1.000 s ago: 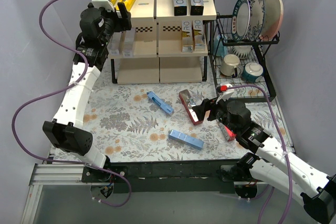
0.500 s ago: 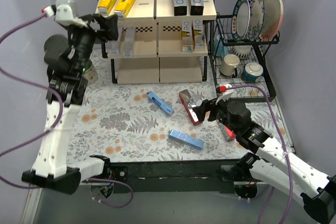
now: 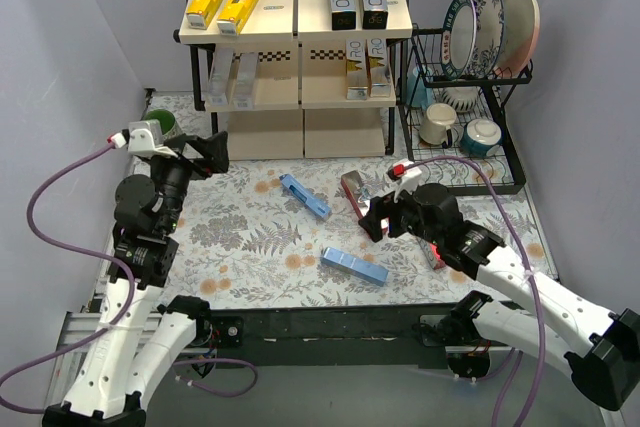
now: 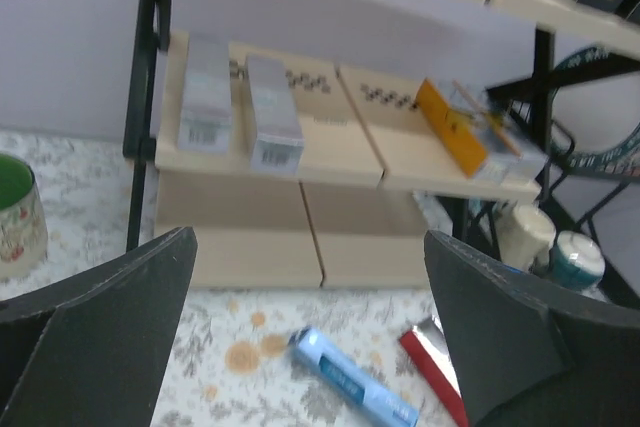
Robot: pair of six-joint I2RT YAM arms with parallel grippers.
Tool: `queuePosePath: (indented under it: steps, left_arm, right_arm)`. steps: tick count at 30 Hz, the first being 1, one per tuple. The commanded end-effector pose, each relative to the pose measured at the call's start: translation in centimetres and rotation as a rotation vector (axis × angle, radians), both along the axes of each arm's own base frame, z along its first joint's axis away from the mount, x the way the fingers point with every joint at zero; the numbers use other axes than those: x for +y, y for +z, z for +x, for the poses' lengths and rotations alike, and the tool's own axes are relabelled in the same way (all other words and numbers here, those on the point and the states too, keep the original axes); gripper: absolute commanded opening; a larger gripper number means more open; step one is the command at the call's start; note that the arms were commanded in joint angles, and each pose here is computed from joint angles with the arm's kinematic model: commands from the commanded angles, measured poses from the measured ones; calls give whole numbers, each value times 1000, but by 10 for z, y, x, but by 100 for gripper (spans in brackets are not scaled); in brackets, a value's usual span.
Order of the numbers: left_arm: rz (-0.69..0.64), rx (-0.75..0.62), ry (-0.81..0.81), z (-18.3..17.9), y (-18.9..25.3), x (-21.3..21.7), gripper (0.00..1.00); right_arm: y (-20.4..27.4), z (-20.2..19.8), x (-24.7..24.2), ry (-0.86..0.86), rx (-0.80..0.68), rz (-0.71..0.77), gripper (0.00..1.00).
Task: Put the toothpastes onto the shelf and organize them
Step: Move the toothpaste to the center of the board.
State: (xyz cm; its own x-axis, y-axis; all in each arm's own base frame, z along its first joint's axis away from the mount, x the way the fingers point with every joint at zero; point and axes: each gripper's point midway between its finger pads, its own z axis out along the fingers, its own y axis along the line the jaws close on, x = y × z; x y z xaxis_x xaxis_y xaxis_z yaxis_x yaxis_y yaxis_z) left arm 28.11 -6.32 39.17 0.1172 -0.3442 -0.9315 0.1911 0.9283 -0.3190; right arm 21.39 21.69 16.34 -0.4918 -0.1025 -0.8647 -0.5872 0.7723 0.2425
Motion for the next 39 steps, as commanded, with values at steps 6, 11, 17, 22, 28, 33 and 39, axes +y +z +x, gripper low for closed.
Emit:
queuePosePath:
  steps: [6,11,17,22,28,33,39]
  left_arm:
    - [-8,144,-42,-11,-92,-7,98]
    - [-31,198,-49,-12,-135,-8,98]
    - [-35,219,-61,-10,-151,-12,98]
    - [-31,233,-62,-10,-155,-12,98]
    - [-32,232,-70,-11,-156,-13,98]
    - [-41,265,-86,-9,-163,-17,98]
    - [-84,396,-124,-9,-182,-28,98]
  right_arm:
    - [-23,-20,14,150,183,-112,85]
    - [-53,-48,14,258,348,-176,82]
    - [-73,-70,22,340,424,-233,80]
    - [-99,-91,24,376,489,-331,77]
    - [-103,-108,61,455,460,-382,75]
    - [-97,-118,110,582,434,-372,73]
    - [-74,-106,154,616,357,-308,72]
